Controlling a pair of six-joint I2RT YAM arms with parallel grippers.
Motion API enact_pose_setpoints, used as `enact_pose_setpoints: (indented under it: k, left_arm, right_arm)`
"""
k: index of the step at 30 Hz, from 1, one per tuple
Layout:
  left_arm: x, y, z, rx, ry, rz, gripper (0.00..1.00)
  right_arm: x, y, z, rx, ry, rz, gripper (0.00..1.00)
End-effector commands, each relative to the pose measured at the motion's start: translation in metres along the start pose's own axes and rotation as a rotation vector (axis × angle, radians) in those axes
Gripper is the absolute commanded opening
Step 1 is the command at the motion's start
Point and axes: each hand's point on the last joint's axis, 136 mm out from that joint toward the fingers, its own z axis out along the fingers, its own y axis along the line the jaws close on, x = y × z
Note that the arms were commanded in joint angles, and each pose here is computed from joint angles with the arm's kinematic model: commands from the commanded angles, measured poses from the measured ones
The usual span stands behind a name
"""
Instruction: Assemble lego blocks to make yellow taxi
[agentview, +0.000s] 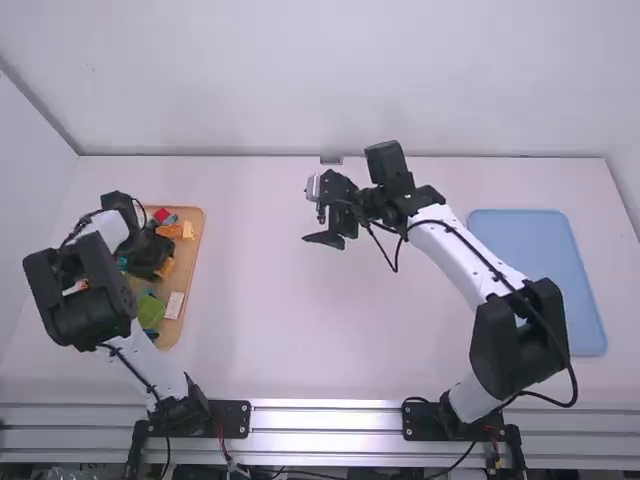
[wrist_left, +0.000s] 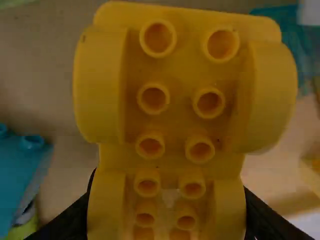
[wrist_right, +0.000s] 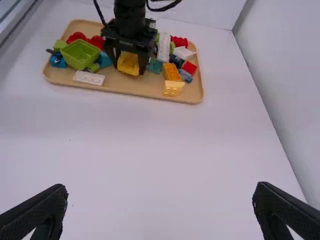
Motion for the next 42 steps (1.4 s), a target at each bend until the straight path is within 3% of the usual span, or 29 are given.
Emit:
enact_pose_setpoints:
  k: [1,7,9,11,13,15,21,27,33,34,38,42]
  left_arm:
    - [-0.005,-0.024,-0.048,0.100,-0.061,0.161,0.02]
    - [0.030,-0.047,-0.110,0.204,-0.202,0.483,0.03]
    - [0.059,-0.058,-0.124,0.241,-0.223,0.706,0.05]
    - [0.095,-0.069,-0.132,0.287,-0.211,0.936,0.15]
    - [0.131,-0.076,-0.134,0.314,-0.190,1.126,0.15]
    - [0.169,-0.083,-0.131,0.312,-0.163,1.282,0.02]
    - [0.250,-0.088,-0.105,0.306,-0.061,1.713,0.02]
    - [0.322,-0.079,-0.050,0.261,0.074,2.166,0.02]
    - [0.358,-0.067,-0.010,0.250,0.149,2.541,0.02]
    - [0.361,-0.063,-0.004,0.226,0.158,2.612,0.06]
    - [0.365,-0.055,0.010,0.172,0.184,2.763,0.15]
    - [0.370,-0.051,0.012,0.215,0.214,2.803,0.15]
  right_arm:
    - [-0.004,-0.017,-0.009,0.038,-0.015,0.096,0.99]
    - [0.009,-0.026,-0.022,0.063,0.001,0.162,0.98]
    - [0.009,-0.025,-0.023,0.058,-0.003,0.165,0.99]
    - [0.004,-0.021,-0.023,0.038,-0.023,0.162,0.99]
    - [-0.002,-0.018,-0.026,0.020,-0.047,0.158,0.99]
    - [-0.011,-0.014,-0.032,0.015,-0.062,0.152,0.99]
    - [-0.024,0.004,-0.060,0.019,-0.039,0.099,0.99]
    - [-0.028,0.011,-0.097,0.066,-0.017,0.158,0.99]
    - [-0.016,0.008,-0.112,0.096,0.003,0.207,0.99]
    - [-0.014,0.006,-0.115,0.104,0.007,0.222,0.98]
    - [-0.008,0.003,-0.122,0.121,0.014,0.244,0.99]
    - [-0.005,0.001,-0.126,0.132,0.017,0.249,0.99]
